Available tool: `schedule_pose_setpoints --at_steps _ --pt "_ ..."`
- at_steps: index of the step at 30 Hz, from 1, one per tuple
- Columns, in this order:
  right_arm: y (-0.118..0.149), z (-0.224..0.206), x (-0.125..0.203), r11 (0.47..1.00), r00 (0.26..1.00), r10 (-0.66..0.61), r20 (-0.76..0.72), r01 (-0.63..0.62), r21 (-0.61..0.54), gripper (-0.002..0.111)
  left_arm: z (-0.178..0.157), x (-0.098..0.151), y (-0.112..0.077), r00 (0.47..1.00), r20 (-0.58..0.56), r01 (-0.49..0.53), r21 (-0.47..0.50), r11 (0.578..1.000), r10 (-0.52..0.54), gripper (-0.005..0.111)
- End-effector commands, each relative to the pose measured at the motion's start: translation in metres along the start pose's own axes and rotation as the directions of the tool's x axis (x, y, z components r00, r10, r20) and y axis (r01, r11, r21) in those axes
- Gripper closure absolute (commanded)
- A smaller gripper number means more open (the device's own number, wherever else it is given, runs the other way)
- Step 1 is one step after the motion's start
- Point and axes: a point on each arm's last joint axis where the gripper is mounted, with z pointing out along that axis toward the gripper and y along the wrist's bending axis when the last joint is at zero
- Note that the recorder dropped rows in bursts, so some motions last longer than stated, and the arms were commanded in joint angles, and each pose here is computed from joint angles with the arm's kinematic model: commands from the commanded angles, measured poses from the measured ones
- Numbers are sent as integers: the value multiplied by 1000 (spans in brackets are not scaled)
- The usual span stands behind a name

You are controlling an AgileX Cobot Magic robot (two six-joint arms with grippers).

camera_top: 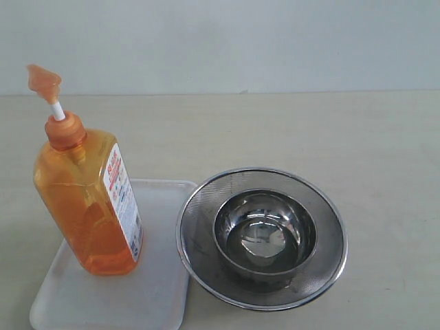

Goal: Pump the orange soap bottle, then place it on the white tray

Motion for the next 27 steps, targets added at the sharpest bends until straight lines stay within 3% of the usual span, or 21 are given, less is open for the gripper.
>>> schedule_pose_setpoints --at_steps 1,10,18,27 --pt "0 0 -1 1000 1000 -9 11 9 4 108 2 2 0 999 42 29 1 1000 -29 102" --pt "0 0 -1 1000 1000 -9 11 9 4 108 2 9 0 999 -34 29 -12 1000 -29 102" --pt "0 0 -1 1000 1000 -7 11 7 4 108 1 9 11 995 -18 92 -206 974 -97 102" --pt "0 0 -1 1000 1000 -11 14 11 4 108 1 9 11 995 -18 92 -207 974 -97 102"
